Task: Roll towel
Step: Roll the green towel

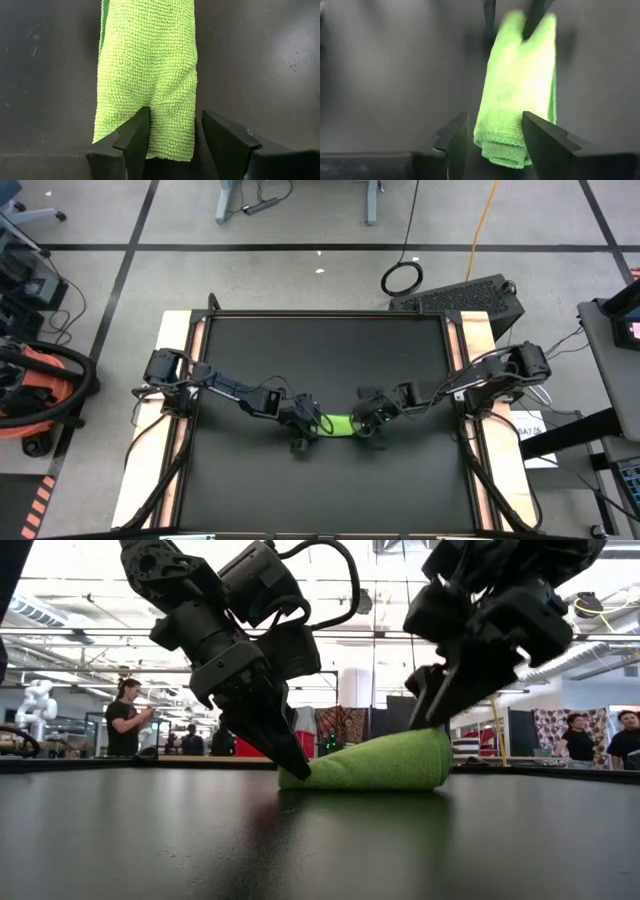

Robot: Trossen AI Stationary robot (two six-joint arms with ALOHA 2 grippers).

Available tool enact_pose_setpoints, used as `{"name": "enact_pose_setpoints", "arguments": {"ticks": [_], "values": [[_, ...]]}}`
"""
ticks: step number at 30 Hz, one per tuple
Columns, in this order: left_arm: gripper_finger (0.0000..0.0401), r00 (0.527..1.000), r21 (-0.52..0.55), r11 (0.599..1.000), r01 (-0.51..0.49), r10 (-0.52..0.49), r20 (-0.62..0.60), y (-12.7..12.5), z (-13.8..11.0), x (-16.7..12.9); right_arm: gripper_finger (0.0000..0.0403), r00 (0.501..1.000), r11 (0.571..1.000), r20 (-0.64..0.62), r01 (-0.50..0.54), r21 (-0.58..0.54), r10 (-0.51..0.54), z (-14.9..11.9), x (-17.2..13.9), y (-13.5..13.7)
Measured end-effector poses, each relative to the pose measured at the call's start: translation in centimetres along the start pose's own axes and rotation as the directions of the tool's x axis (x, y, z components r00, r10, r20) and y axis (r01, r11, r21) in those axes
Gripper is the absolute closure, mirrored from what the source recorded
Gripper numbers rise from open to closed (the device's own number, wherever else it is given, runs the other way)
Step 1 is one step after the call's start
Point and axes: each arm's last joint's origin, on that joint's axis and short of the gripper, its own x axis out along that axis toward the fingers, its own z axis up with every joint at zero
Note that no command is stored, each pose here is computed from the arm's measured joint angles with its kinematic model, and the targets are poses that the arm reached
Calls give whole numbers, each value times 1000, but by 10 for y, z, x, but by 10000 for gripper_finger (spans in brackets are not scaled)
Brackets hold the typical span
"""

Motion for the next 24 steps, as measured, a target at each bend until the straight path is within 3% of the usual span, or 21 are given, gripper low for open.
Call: {"name": "enact_pose_setpoints", "arguments": {"ticks": [11, 15, 24], "values": [[211, 1000, -6, 1000, 7, -7, -4, 3, 0, 0, 230, 989, 996, -147, 30, 85, -17, -23, 36, -14], [211, 1000, -6, 1000, 6, -6, -10, 3, -1, 0, 230, 984, 993, -177, -16, 120, 37, -28, 45, -17], [211, 1000, 20, 1000, 20, -20, 8, 1, 2, -6, 229, 989, 990, -137, -31, 137, 50, -21, 29, -16]]}}
